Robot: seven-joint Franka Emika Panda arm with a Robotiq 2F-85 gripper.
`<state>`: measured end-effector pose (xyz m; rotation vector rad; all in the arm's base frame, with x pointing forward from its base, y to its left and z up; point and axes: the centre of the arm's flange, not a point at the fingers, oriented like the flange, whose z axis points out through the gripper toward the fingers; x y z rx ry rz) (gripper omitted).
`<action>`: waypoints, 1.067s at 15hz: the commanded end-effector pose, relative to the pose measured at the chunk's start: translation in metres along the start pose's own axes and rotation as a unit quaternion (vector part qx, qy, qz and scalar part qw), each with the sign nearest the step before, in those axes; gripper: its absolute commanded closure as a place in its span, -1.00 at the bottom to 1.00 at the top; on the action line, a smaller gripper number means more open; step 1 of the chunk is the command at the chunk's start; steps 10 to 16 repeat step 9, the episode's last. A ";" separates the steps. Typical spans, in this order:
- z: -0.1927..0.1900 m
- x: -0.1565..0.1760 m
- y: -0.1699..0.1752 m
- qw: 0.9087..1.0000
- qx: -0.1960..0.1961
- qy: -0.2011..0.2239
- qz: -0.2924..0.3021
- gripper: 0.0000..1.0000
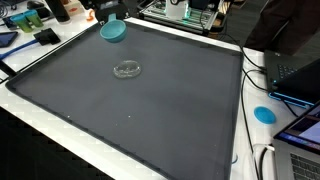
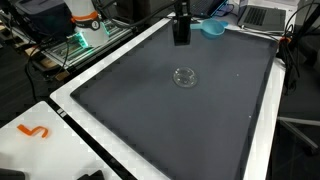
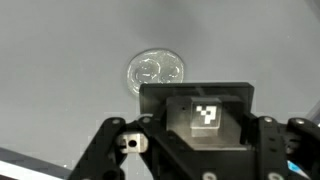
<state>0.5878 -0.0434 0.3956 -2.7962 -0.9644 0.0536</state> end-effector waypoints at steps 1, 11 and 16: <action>0.000 0.000 0.000 1.000 0.001 -0.001 -0.001 -0.12; -0.002 0.001 -0.001 1.000 0.002 -0.002 -0.001 -0.12; -0.002 0.001 -0.001 1.000 0.002 -0.002 -0.001 -0.12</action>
